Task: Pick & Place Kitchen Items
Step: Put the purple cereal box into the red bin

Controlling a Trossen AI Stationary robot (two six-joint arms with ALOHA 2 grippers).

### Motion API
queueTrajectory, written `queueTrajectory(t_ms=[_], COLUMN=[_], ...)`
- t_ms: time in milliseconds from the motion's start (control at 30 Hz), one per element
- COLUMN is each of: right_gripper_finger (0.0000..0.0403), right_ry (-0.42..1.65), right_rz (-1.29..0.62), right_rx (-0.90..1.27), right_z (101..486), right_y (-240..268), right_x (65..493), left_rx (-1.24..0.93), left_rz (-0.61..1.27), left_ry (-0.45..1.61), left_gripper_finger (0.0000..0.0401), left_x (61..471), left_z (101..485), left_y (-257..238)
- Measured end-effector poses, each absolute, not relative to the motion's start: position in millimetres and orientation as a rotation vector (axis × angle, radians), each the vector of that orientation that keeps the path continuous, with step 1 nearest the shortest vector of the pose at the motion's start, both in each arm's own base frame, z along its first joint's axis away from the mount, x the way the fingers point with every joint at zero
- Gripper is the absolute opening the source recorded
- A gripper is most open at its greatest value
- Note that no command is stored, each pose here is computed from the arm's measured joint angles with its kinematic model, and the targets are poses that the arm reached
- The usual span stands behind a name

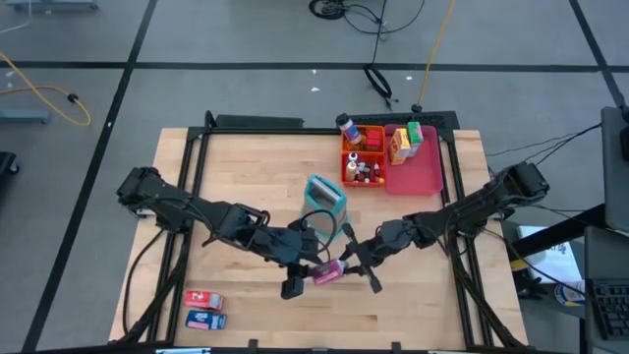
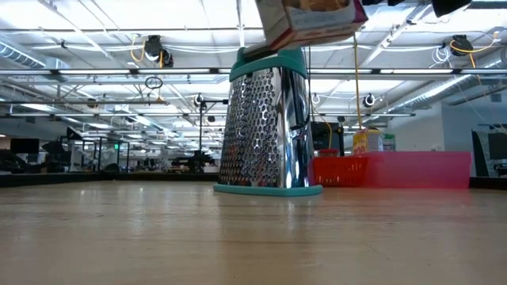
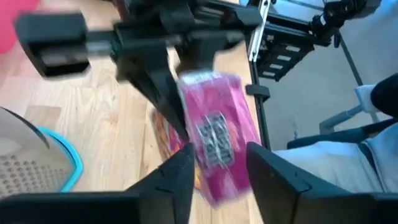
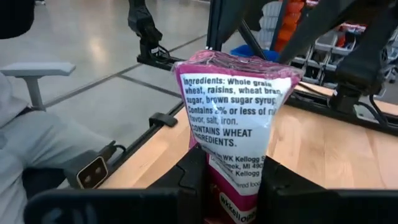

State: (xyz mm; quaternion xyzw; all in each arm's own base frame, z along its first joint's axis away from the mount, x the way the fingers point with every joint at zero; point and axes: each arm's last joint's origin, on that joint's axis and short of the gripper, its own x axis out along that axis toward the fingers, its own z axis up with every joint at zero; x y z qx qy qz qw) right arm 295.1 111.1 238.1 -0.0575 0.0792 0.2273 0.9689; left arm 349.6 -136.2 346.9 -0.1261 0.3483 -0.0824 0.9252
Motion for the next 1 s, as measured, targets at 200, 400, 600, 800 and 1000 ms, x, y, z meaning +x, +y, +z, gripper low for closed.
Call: queueTrajectory(t_ms=[200, 400, 600, 800, 1000], right_gripper_finger=[0.0059, 0.0059, 0.0059, 0.0059, 0.0059], right_ry=[0.206, 0.189, 0.107, 0.047, 0.043], right_rz=[0.459, 0.345, 0.252, 0.103, -0.102], right_rx=[-0.122, -0.11, -0.096, -0.087, -0.088], right_z=[247, 248, 254, 250, 244], right_y=[106, 93, 83, 72, 61], right_x=[281, 250, 212, 177, 155], left_rx=[-0.253, -0.207, -0.15, -0.151, -0.134], left_rz=[-0.194, -0.094, 0.004, 0.032, 0.061], left_ry=[0.716, 0.689, 0.7, 0.687, 0.656], left_gripper_finger=[0.0177, 0.0179, 0.0179, 0.0179, 0.0179], left_x=[341, 317, 298, 287, 278], left_z=[352, 365, 363, 362, 362], left_y=[-144, -155, -172, -187, -199])
